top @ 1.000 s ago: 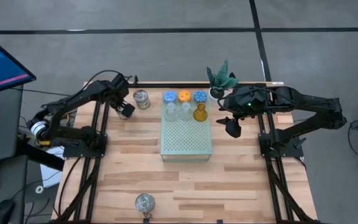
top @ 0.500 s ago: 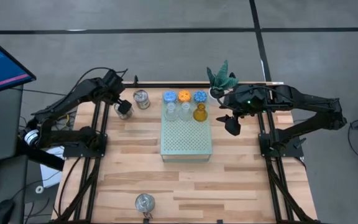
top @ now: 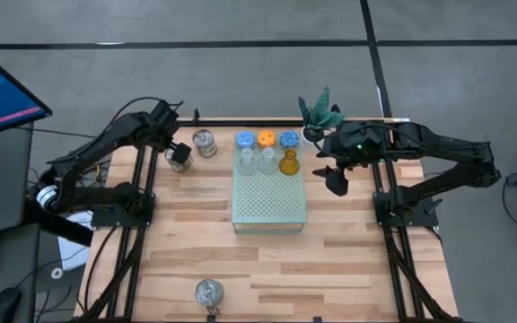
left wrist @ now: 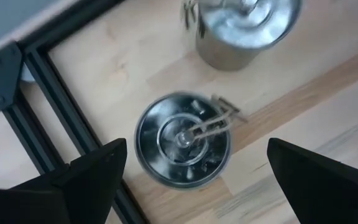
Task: Stock candles and holders on shelf
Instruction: Put the middle silver scented candle can on the shelf
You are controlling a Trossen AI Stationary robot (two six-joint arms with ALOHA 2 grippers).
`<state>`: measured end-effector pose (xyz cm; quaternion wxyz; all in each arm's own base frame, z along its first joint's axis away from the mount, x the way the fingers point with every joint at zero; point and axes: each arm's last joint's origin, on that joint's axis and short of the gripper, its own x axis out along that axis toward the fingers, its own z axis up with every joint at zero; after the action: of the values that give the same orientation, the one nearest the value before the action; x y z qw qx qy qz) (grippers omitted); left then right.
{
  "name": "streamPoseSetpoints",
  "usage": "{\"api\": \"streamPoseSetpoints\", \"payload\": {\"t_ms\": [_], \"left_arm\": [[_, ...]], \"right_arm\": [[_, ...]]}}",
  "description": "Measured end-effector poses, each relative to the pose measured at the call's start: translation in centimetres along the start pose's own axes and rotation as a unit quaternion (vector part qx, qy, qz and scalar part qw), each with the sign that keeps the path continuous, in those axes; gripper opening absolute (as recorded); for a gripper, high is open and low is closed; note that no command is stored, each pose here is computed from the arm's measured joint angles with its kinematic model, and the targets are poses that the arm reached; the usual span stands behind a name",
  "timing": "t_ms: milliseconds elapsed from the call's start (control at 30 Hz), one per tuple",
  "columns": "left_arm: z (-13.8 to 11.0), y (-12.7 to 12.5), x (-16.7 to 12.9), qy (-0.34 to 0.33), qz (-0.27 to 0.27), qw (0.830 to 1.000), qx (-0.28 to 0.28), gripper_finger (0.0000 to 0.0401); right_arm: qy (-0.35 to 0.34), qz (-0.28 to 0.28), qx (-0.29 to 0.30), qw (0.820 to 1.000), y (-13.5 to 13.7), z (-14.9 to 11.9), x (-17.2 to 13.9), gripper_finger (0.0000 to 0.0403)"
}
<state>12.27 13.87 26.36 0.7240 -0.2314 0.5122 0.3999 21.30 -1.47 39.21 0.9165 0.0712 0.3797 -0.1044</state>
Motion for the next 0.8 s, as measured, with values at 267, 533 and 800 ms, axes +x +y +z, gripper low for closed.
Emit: {"api": "streamPoseSetpoints", "payload": {"t_ms": [267,533,800], "left_arm": [[0.8,-0.1,3.3,0.093,0.016,0.995,0.006,0.0397],[0.8,-0.3,3.7,0.111,-0.001,0.994,0.023,0.0398],[1.0,0.1,3.8,0.100,0.000,0.995,0.025,0.0399]], "right_arm": [[-0.001,0.003,-0.009,1.000,0.0,0.0,0.0,0.0256],[0.000,0.012,-0.008,1.000,0.1,0.0,0.0,0.0256],[0.000,0.012,-0.012,1.000,0.1,0.0,0.0,0.0256]]}}
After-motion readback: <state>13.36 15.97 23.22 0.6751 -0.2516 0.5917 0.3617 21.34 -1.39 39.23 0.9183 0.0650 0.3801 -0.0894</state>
